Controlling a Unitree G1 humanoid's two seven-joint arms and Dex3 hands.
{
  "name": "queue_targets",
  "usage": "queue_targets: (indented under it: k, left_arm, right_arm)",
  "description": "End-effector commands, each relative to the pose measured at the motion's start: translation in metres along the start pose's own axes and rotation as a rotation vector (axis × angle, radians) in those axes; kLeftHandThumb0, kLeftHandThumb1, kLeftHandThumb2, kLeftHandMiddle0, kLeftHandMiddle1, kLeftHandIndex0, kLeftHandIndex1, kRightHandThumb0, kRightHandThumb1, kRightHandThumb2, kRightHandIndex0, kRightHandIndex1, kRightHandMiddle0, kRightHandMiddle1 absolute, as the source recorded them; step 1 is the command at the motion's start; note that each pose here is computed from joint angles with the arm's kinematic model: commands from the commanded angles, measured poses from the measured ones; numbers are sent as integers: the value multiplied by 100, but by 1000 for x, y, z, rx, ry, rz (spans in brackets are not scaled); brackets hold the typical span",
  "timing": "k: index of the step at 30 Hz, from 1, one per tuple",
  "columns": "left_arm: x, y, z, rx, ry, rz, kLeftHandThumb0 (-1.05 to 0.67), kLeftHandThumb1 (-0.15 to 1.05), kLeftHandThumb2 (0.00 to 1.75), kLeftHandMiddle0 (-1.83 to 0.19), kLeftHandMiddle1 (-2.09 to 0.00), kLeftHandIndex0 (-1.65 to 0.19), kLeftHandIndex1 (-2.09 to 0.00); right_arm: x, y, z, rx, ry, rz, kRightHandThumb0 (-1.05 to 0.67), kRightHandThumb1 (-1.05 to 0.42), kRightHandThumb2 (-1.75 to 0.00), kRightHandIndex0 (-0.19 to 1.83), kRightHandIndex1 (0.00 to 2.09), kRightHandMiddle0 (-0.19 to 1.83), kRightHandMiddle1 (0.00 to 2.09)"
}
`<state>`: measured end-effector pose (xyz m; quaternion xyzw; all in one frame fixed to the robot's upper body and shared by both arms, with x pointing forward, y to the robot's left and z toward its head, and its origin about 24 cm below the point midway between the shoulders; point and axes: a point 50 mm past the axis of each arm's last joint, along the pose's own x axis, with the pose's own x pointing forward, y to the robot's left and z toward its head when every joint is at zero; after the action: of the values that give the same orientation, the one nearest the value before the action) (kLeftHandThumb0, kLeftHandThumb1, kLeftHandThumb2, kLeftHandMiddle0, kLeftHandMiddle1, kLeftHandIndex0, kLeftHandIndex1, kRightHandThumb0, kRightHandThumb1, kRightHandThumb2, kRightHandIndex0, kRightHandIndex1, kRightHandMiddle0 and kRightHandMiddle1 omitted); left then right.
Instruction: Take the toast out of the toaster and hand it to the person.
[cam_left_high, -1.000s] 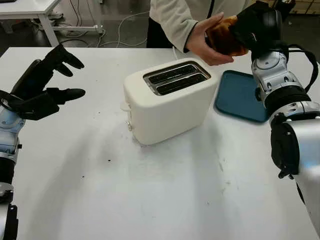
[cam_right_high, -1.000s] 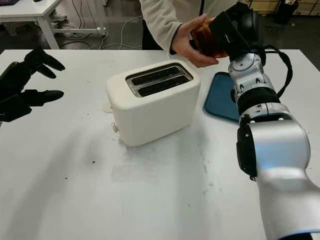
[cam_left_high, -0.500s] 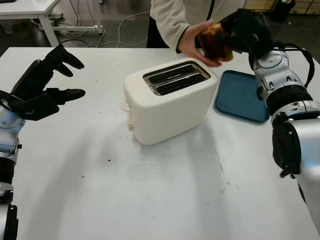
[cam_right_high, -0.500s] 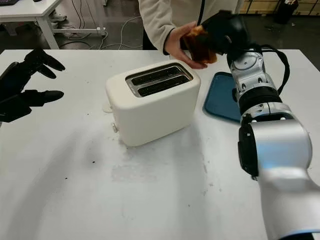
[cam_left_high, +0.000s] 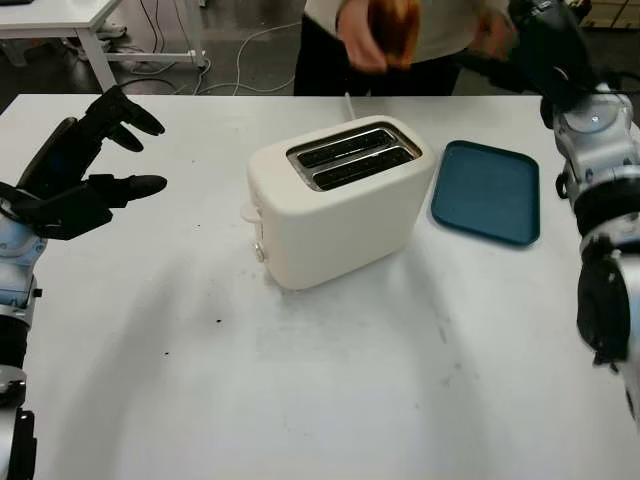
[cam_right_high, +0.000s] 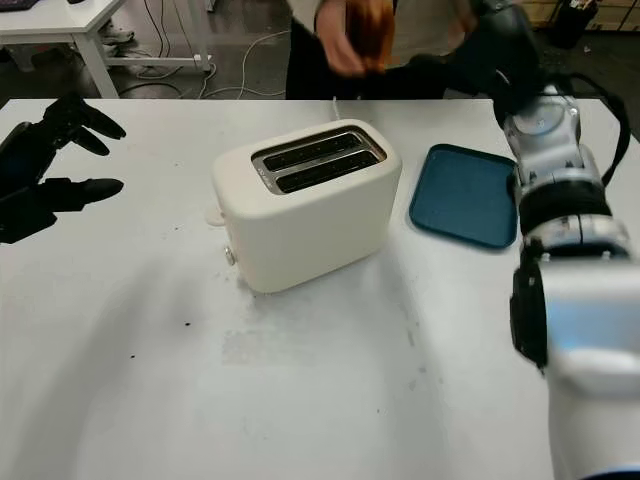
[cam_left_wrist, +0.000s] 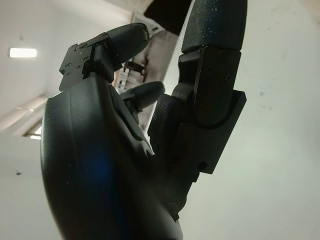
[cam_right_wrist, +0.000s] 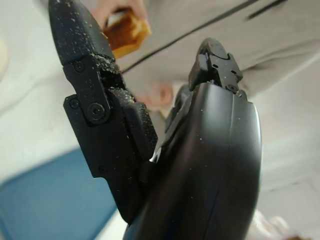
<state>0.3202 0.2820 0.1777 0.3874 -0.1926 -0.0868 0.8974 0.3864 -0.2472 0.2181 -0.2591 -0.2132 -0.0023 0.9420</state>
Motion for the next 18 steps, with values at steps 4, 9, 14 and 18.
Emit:
queue_targets:
  k: [4,9,14,18]
  left_arm:
    - [-12,-7,-3,-89,6,27,-105,92,17,0,-163,0,-150]
    - [-24,-17,-7,-160,26,43,-105,92,14,0,-164,0,-151]
    - [-41,-34,-8,-298,25,77,-105,91,6,0,-162,0,-151]
    - [-53,-49,-8,-358,17,123,-105,92,4,0,-161,0,-151]
  right_arm:
    - [-67,13,-2,173,-121,-22,-70,-85,0,1,1,2,1]
    - [-121,35,-4,239,-53,37,-62,-89,-1,7,3,8,3]
    - [-164,63,1,336,82,141,-64,-92,-4,5,2,5,1]
    - [-188,82,3,400,161,195,-70,-92,-14,3,0,3,0]
